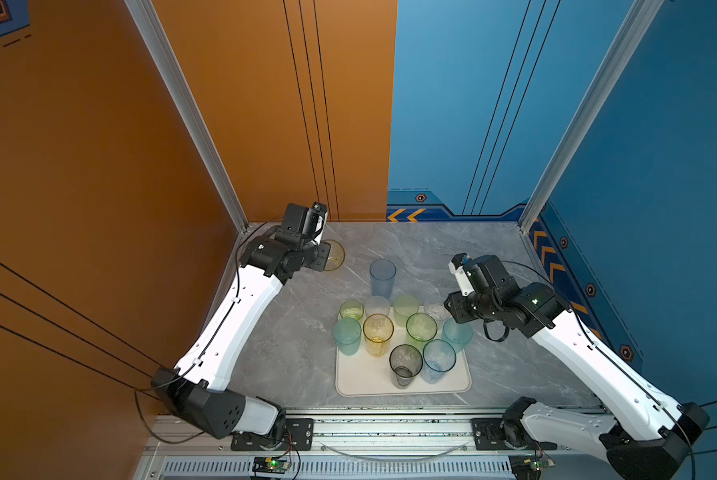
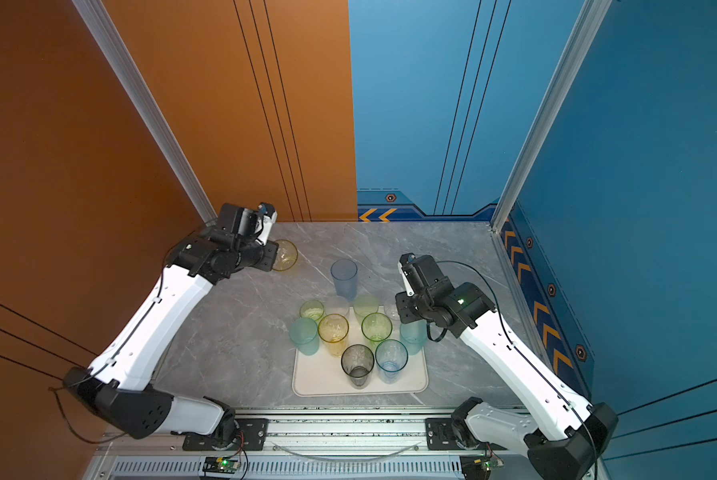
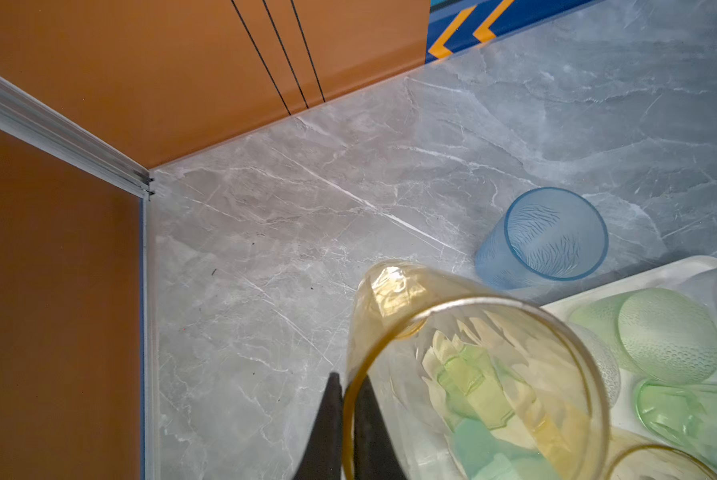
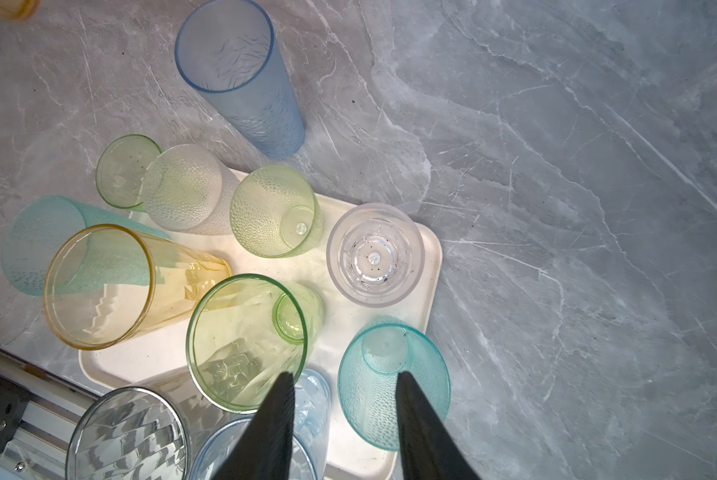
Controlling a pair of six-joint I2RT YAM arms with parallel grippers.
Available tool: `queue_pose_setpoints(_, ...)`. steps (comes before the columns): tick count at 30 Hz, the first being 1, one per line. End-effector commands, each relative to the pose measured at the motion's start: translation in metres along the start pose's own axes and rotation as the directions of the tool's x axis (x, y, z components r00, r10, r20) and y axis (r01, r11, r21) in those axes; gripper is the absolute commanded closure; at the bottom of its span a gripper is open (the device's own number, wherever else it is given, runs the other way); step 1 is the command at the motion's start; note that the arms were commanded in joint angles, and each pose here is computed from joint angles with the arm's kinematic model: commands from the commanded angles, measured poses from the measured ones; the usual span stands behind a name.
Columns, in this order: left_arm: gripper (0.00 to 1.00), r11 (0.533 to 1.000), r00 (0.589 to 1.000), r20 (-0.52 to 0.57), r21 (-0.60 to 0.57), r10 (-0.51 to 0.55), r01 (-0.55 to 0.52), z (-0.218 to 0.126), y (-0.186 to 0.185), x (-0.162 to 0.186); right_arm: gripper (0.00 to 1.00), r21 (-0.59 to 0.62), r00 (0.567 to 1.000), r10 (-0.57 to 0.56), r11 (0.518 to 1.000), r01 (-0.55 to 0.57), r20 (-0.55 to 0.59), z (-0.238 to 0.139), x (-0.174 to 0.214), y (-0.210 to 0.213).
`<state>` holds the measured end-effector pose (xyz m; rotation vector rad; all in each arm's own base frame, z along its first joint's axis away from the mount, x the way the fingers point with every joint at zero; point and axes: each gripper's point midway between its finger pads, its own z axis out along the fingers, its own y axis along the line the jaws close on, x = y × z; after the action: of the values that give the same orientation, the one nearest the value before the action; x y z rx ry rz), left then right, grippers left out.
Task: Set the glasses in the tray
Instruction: 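Lift the yellow glass with the left gripper and carry it over the tray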
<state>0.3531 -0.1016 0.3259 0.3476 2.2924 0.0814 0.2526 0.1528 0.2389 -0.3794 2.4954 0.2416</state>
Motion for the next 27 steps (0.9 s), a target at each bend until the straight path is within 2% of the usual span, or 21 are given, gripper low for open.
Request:
queue_pose_setpoints(1,0.96,0.999,0.999,0.03,-0.03,0.018,-0.017,-0.036,0.007,0.01,0.6,-0.021,1.0,-0.016,1.0,0.016,-0.006,0.006,0.0,0.005)
queue_pose_setpoints(6,0.95,1.0,0.997,0.076,0.001,0.017,-0.017,-0.08,0.006,0.019,0.6,-0.021,1.0,-0.021,1.0,0.021,0.005,0.007,-0.003,0.005)
queue_pose_setpoints(11,0.95,0.998,0.997,0.064,0.043,0.043,-0.045,-0.106,-0.003,0.034,0.6,-0.023,1.0,-0.013,1.0,0.014,0.013,0.007,-0.005,0.002)
queue_pose_setpoints(14,0.95,0.992,0.997,0.059,0.109,0.054,-0.06,-0.119,-0.015,0.042,0.6,-0.028,1.0,-0.011,1.0,0.011,0.02,0.007,-0.007,0.002)
queue_pose_setpoints(19,0.95,0.977,0.995,0.018,0.19,0.093,-0.095,-0.128,-0.035,0.058,0.6,-0.04,0.999,-0.001,0.999,0.003,0.046,0.006,-0.012,0.002)
queue_pose_setpoints(27,0.95,0.948,0.983,-0.086,0.29,0.164,-0.133,-0.119,-0.074,0.09,0.6,-0.061,0.996,0.041,0.997,-0.036,0.082,0.005,-0.02,-0.001)
